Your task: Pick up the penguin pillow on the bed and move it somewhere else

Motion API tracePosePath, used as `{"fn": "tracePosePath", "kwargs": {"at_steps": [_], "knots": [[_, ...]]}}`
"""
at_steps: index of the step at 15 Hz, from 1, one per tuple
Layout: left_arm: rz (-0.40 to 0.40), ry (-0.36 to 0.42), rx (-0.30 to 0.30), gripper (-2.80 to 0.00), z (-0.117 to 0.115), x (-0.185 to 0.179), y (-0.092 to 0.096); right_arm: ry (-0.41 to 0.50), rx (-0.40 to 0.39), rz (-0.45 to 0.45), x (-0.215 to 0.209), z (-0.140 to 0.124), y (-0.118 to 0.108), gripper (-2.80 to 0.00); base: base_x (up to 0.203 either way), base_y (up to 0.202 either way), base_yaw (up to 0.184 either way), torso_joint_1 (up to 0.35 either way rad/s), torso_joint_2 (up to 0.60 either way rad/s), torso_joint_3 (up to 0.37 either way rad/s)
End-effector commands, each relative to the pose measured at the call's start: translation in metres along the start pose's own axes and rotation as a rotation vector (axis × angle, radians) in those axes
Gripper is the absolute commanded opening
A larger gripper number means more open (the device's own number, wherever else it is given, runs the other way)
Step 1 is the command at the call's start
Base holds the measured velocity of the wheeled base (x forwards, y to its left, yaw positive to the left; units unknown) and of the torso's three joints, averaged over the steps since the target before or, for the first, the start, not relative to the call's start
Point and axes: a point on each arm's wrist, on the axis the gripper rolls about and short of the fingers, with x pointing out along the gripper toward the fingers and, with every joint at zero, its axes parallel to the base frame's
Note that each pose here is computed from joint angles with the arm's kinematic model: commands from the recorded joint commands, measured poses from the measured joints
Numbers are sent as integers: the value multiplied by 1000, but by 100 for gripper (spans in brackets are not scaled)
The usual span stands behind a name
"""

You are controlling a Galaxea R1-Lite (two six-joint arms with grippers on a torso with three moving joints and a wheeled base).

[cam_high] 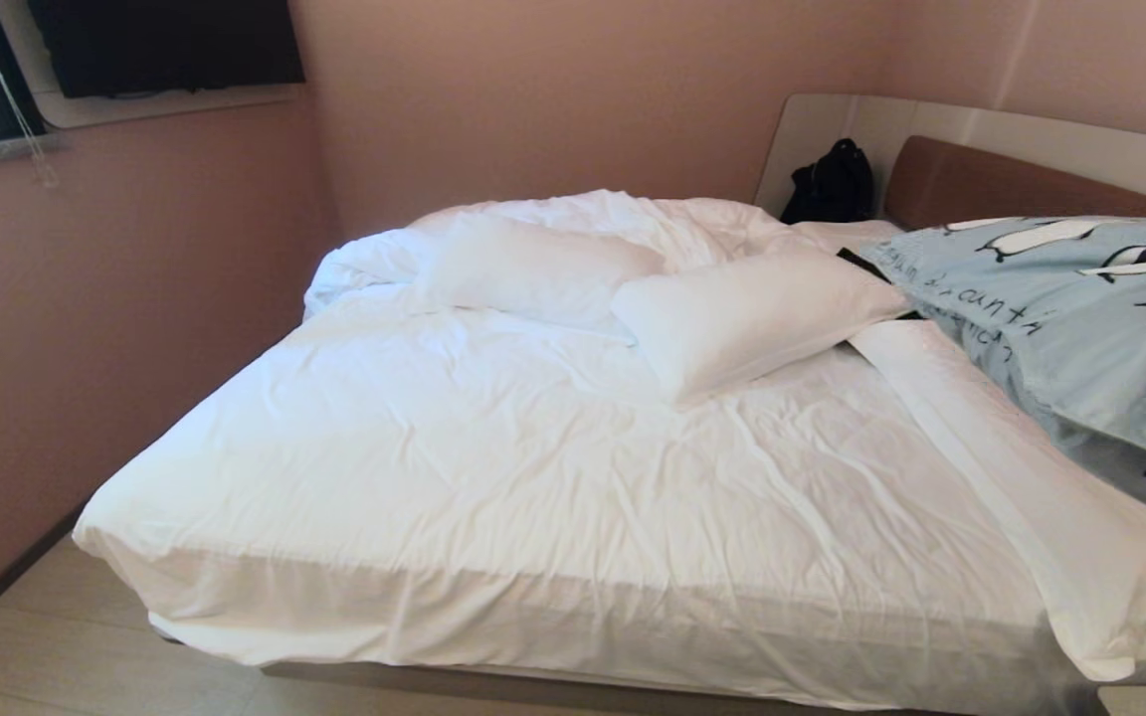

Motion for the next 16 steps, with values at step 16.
{"fn": "tracePosePath", "kwargs": {"at_steps": [16], "knots": [[0,-1,0,-280,0,0,0,285,-53,-870,-120,-78,-72,-280,0,0,0,0,0,0]]}}
